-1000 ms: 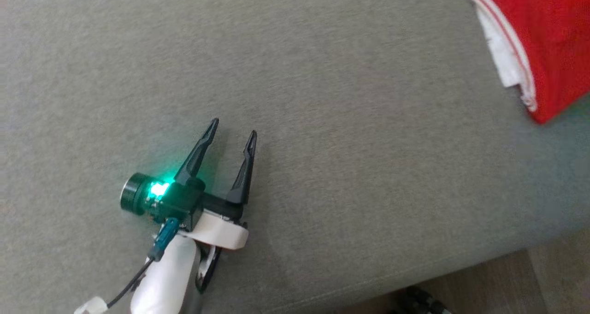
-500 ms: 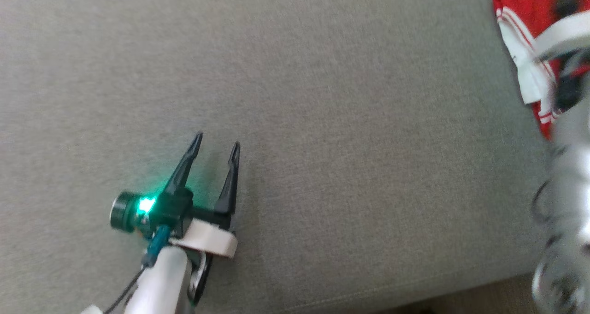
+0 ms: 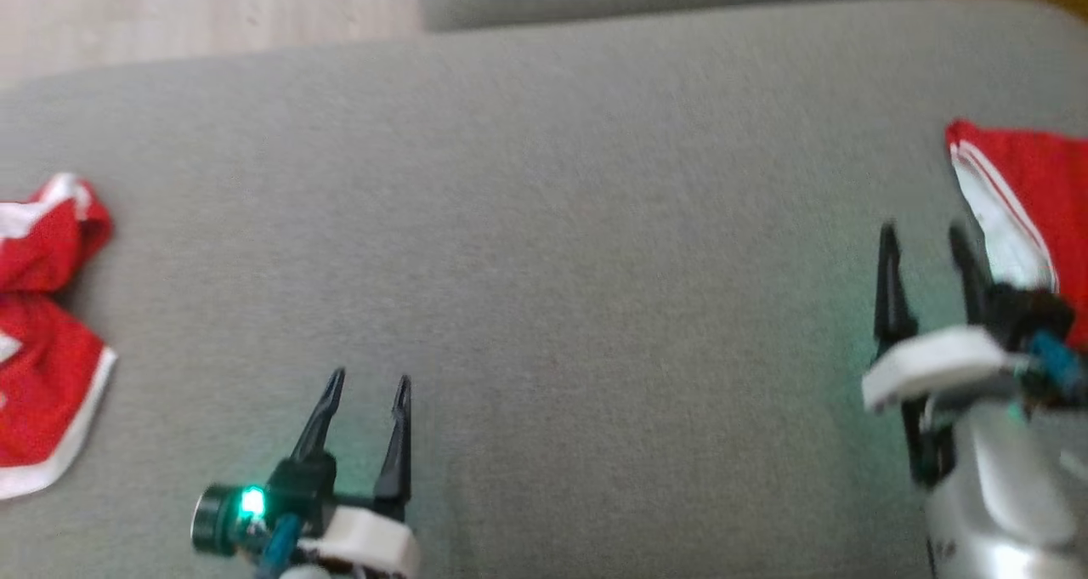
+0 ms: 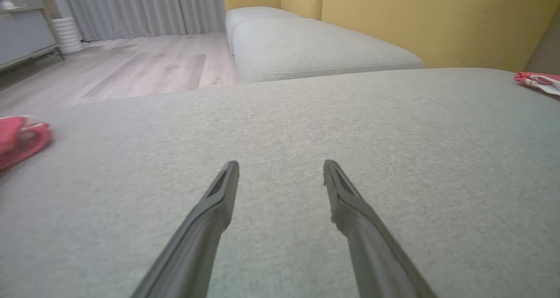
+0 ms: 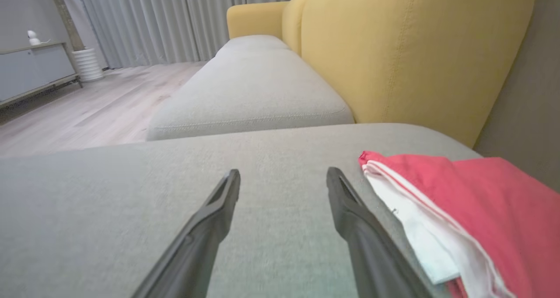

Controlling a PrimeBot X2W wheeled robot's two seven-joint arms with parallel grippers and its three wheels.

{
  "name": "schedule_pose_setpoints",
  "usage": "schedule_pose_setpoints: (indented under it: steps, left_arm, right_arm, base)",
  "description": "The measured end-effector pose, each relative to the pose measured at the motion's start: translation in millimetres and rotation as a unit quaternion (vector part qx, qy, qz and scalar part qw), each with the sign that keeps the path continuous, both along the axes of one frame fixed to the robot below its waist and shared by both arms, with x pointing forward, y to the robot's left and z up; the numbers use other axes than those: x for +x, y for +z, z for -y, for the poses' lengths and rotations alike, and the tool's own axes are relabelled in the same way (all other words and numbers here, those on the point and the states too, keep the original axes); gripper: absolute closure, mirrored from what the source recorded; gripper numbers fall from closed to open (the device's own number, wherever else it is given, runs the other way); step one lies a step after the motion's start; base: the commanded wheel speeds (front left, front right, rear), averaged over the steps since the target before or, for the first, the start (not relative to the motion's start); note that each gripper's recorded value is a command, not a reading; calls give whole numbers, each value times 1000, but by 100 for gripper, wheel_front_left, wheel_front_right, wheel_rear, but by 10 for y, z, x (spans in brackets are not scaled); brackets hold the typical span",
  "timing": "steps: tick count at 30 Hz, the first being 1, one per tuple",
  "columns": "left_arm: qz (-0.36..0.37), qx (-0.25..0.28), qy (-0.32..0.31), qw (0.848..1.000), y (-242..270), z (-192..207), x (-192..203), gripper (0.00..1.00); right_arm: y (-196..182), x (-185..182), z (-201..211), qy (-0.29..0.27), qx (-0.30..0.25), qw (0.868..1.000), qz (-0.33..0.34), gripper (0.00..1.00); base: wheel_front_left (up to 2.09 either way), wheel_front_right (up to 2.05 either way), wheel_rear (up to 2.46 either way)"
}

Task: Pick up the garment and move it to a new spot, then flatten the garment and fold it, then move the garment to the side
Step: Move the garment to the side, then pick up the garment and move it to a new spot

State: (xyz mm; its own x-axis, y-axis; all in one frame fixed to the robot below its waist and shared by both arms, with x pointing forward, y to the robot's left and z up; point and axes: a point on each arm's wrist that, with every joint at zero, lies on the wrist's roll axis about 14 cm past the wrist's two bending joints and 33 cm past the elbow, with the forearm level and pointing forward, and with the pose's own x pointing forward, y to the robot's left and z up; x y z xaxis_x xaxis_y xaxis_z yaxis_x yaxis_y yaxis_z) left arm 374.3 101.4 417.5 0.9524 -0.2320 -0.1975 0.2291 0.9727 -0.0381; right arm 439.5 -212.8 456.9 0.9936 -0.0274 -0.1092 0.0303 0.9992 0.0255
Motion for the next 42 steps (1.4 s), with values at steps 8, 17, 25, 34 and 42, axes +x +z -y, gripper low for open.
schedule_pose_setpoints:
  steps: [8, 17, 25, 34, 42]
  left_arm:
    - [11, 5, 61, 998, 93, -359, -300, 0]
    - [26, 6, 104, 994, 184, -565, -359, 0]
    - [27, 7, 114, 993, 191, -617, -401, 0]
    - [26, 7, 139, 990, 188, -755, -432, 0]
    - [24, 9, 211, 977, 174, -1173, -670, 0]
  right_arm:
    - [-84, -400, -339, 37, 37, 999, -10, 0]
    - [44, -469, -565, 66, 59, 996, 10, 0]
    - [69, -464, -664, 80, 66, 995, 12, 0]
    - [16, -438, -799, 99, 65, 993, 3, 0]
    - [-175, -441, -1255, 159, 77, 984, -29, 0]
  base:
    - [0, 0, 0]
    - [0, 0, 0]
    - [0, 0, 0]
    - [0, 0, 0]
    - [0, 0, 0]
